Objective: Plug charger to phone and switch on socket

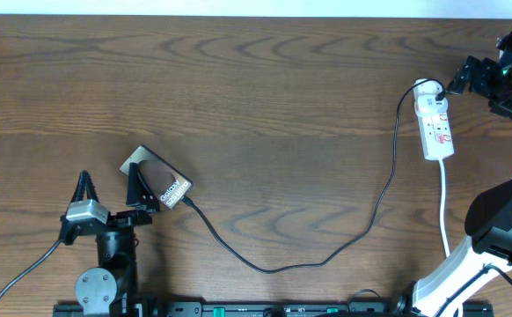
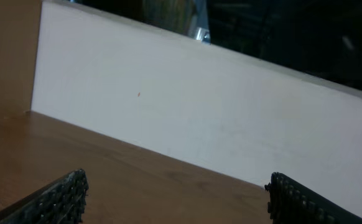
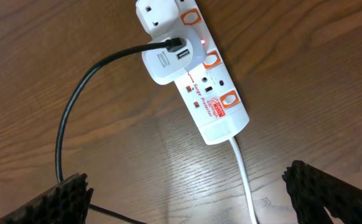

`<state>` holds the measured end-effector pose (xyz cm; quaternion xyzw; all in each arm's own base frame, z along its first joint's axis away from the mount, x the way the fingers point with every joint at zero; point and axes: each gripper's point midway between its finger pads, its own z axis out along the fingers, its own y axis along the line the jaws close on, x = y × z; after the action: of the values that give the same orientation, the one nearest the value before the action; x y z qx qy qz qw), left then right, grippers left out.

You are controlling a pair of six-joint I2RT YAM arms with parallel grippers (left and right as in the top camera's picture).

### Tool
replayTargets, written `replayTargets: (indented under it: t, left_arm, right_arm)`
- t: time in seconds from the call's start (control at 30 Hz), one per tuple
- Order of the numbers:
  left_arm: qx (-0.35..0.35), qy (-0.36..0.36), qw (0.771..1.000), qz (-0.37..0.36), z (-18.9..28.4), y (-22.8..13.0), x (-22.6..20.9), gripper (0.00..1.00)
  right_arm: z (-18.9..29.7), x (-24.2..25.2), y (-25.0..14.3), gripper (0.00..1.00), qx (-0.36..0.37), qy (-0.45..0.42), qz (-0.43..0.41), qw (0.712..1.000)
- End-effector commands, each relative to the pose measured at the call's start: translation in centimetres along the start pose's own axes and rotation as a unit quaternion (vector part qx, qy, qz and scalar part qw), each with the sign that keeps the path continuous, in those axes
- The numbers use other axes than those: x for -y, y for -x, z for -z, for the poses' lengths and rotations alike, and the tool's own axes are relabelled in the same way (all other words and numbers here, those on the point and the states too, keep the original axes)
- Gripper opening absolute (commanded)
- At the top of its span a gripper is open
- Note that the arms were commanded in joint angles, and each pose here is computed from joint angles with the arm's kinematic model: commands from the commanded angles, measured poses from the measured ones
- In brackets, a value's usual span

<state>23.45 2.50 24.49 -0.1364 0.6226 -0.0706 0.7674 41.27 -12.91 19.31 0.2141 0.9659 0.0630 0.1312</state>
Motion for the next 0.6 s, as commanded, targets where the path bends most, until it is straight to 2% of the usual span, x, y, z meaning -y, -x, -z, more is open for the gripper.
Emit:
replayTargets:
  t: [0.0,0.57]
  left_arm:
    - [-0.002,0.009,1.0,-0.005,0.0,-0.6,-0.6,0.91]
    - [-0.056,0.026,0.998,-0.008,0.0,-5.1,-2.0,0.9]
  right_arm:
    - [0.2,0.1,0.2,0.99,0.004,-0.002,-0.006,1.0]
    - [0.2,0.1,0.2,0.99,0.004,-0.002,-0.006,1.0]
